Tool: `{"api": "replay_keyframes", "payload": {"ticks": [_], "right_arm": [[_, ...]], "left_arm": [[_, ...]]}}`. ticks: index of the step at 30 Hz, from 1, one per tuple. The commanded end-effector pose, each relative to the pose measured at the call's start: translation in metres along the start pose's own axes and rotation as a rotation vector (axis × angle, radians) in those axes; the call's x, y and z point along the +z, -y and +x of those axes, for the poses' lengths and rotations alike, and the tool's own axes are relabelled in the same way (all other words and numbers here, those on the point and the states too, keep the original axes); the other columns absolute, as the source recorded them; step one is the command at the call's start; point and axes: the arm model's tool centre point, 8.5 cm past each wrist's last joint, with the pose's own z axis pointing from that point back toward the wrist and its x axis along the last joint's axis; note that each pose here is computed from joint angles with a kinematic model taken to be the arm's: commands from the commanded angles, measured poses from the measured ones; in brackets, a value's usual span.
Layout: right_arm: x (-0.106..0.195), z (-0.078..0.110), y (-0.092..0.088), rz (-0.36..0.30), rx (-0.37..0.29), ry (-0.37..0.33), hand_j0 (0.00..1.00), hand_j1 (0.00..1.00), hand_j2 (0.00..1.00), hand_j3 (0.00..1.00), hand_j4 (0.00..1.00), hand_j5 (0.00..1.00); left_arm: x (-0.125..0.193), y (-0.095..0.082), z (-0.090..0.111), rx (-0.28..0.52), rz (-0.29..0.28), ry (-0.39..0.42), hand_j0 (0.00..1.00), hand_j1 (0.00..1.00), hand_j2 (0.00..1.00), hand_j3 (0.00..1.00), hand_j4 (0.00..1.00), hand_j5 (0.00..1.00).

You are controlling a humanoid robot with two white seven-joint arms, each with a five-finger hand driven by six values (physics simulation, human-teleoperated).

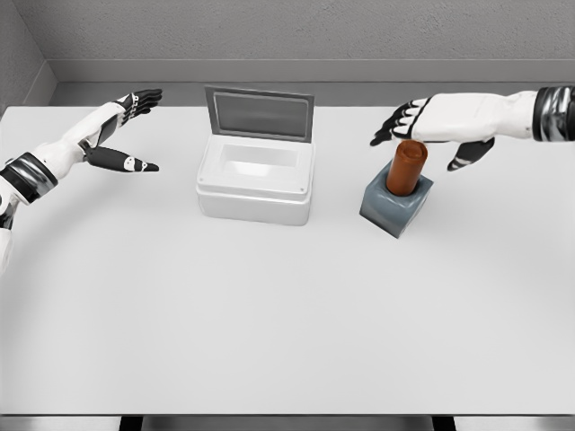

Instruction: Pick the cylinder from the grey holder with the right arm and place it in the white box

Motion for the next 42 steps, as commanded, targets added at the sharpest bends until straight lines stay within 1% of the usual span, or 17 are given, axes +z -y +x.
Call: {"api": "replay_keyframes", "payload": {"ticks": [1, 5, 13, 15, 18, 23, 24, 25, 26, 27, 28, 32, 34, 35, 38, 40, 42], "right_arm": [[-0.006, 0.002, 0.003, -0.016, -0.016, 0.017, 1.00, 1.00, 1.00, 1.00, 1.00, 1.00], [-0.013, 0.005, 0.003, -0.011, -0.015, 0.030, 1.00, 1.00, 1.00, 1.00, 1.00, 1.00], [-0.015, 0.004, 0.000, 0.001, -0.020, 0.029, 0.99, 0.99, 0.99, 0.99, 0.99, 0.99], [-0.021, 0.002, -0.001, 0.006, -0.025, 0.026, 0.99, 0.99, 0.99, 0.99, 0.99, 0.99], [-0.022, -0.001, -0.008, 0.028, -0.031, 0.016, 0.97, 0.97, 0.97, 0.97, 0.97, 0.97], [-0.020, -0.007, -0.014, 0.041, -0.041, 0.000, 0.96, 0.96, 0.96, 0.96, 0.96, 0.96], [-0.020, -0.007, -0.013, 0.041, -0.041, -0.002, 0.91, 0.91, 0.91, 0.91, 0.91, 0.91], [-0.020, -0.007, -0.012, 0.041, -0.040, -0.002, 0.90, 0.90, 0.90, 0.90, 0.90, 0.90], [-0.020, -0.007, -0.012, 0.044, -0.039, -0.001, 0.86, 0.86, 0.86, 0.86, 0.86, 0.86], [-0.020, -0.007, -0.012, 0.044, -0.039, -0.001, 0.85, 0.85, 0.85, 0.85, 0.85, 0.85], [-0.020, -0.007, -0.012, 0.047, -0.038, -0.001, 0.81, 0.81, 0.81, 0.81, 0.81, 0.81], [-0.021, -0.006, -0.014, 0.059, -0.038, 0.003, 0.80, 0.80, 0.80, 0.80, 0.80, 0.80], [-0.026, -0.003, -0.013, 0.067, -0.035, 0.014, 0.77, 0.77, 0.77, 0.77, 0.77, 0.77], [-0.026, -0.003, -0.013, 0.071, -0.033, 0.015, 0.72, 0.72, 0.72, 0.72, 0.72, 0.72], [-0.026, -0.003, -0.015, 0.083, -0.036, 0.015, 0.64, 0.64, 0.64, 0.64, 0.64, 0.64], [-0.025, -0.004, -0.017, 0.103, -0.038, 0.011, 0.53, 0.53, 0.53, 0.53, 0.53, 0.53], [-0.025, -0.004, -0.018, 0.104, -0.038, 0.011, 0.50, 0.50, 0.50, 0.50, 0.50, 0.50]], "left_arm": [[0.000, -0.001, 0.000, 0.006, 0.005, 0.003, 1.00, 1.00, 1.00, 1.00, 1.00, 1.00], [0.001, -0.002, 0.000, 0.004, 0.006, 0.001, 1.00, 1.00, 1.00, 1.00, 1.00, 1.00], [0.000, -0.001, 0.001, 0.005, 0.004, 0.004, 1.00, 1.00, 1.00, 1.00, 1.00, 1.00], [-0.001, 0.001, 0.001, 0.005, -0.003, 0.003, 1.00, 1.00, 1.00, 1.00, 1.00, 1.00], [-0.003, 0.004, 0.001, 0.007, -0.006, 0.008, 1.00, 1.00, 1.00, 1.00, 1.00, 1.00], [-0.002, 0.002, 0.001, 0.007, 0.000, 0.008, 1.00, 1.00, 1.00, 1.00, 1.00, 1.00], [-0.002, 0.001, 0.002, 0.007, 0.000, 0.008, 1.00, 1.00, 1.00, 1.00, 1.00, 1.00], [-0.002, 0.001, 0.002, 0.006, 0.000, 0.009, 1.00, 1.00, 1.00, 1.00, 1.00, 1.00], [-0.002, 0.001, 0.002, 0.005, 0.000, 0.011, 1.00, 1.00, 1.00, 1.00, 1.00, 1.00], [-0.002, 0.002, 0.002, 0.006, 0.001, 0.010, 1.00, 1.00, 1.00, 1.00, 1.00, 1.00], [-0.001, 0.001, 0.001, 0.007, 0.003, 0.008, 1.00, 1.00, 1.00, 1.00, 1.00, 1.00], [0.000, 0.001, 0.001, 0.006, 0.003, 0.007, 1.00, 1.00, 1.00, 1.00, 1.00, 1.00], [0.000, 0.001, 0.000, 0.007, 0.004, 0.005, 1.00, 1.00, 1.00, 1.00, 1.00, 1.00], [0.000, 0.001, 0.000, 0.007, 0.004, 0.005, 1.00, 1.00, 1.00, 1.00, 1.00, 1.00], [0.001, 0.000, 0.000, 0.006, 0.005, 0.004, 1.00, 1.00, 1.00, 1.00, 1.00, 1.00], [0.001, 0.000, 0.000, 0.005, 0.005, 0.003, 1.00, 1.00, 1.00, 1.00, 1.00, 1.00], [0.001, 0.000, 0.000, 0.005, 0.005, 0.003, 1.00, 1.00, 1.00, 1.00, 1.00, 1.00]]}}
